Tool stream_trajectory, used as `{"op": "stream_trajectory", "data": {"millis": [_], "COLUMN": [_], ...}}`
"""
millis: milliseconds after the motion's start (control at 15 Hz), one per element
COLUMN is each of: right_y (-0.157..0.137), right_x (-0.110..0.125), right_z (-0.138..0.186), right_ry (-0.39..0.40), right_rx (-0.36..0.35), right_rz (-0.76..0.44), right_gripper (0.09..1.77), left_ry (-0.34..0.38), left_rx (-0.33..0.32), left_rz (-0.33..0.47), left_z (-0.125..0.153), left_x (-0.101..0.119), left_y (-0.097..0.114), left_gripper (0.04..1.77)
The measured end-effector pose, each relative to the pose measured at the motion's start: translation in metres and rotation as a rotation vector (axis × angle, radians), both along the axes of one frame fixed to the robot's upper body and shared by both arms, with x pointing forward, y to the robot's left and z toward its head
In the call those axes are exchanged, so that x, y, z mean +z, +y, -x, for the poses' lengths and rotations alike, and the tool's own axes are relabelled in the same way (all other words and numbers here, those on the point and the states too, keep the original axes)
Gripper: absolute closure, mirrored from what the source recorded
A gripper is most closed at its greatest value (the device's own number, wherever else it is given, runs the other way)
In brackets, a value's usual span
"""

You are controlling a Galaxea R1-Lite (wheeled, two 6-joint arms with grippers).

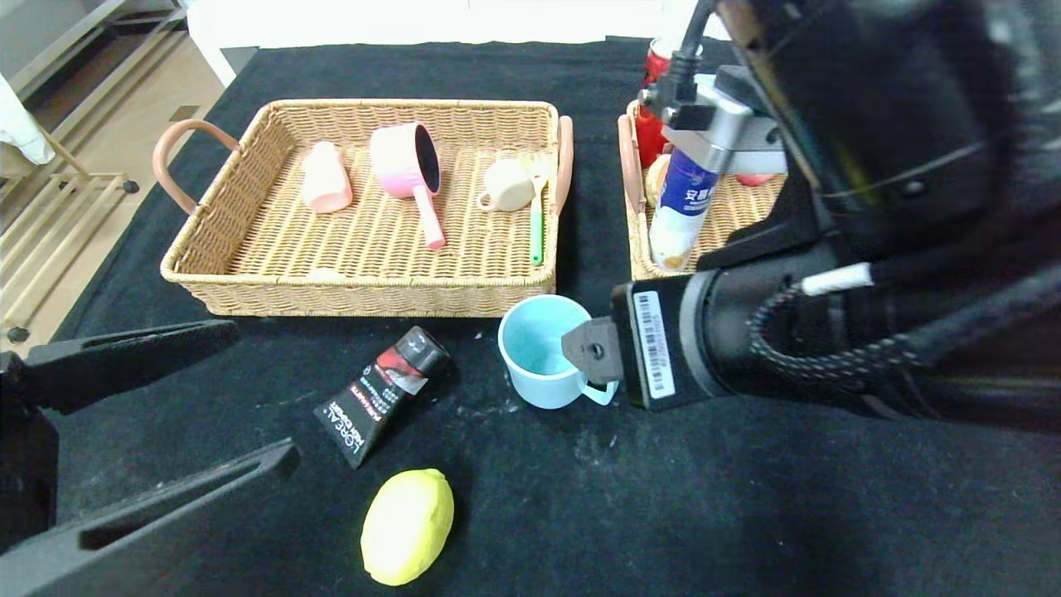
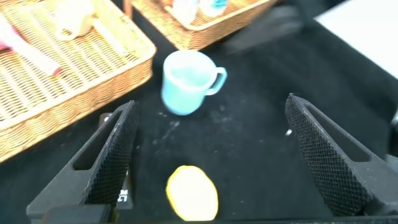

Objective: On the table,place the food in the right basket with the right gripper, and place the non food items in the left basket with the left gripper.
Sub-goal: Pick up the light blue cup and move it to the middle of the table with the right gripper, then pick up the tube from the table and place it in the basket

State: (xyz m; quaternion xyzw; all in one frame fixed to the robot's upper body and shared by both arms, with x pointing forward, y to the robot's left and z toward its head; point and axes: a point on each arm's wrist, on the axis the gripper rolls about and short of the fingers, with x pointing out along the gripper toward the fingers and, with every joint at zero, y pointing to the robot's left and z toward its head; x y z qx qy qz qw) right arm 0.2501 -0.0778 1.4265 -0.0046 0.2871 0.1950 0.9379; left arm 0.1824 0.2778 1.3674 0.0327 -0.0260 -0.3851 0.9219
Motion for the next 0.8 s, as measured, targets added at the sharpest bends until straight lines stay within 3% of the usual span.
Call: {"op": "stream_trajectory", "data": {"millis": [333, 667, 800], "right_y": [-0.039, -0.101, -0.126], "right_x": [-0.014, -0.046, -0.053], "right_z": [0.025, 0.039, 0.041], "right_ry": [-0.079, -0.187, -0.225], "right_rx": [0.154, 0.406, 0.472], "right_rz": [-0.008, -0.040, -0.053], "right_gripper": [0.17, 0.16, 0.16], "left_ry": [0.017, 0.034, 0.061], "left_rx": [0.038, 0.044, 0.085], "left_rz": [-0.013, -0.024, -0.042], "left_z": [-0.007, -0.008, -0.009], "left_x": [-0.001, -0.003, -0.006], "left_y": [-0.003, -0.003, -0.003], "left_gripper": [0.09, 0.09, 0.09]}}
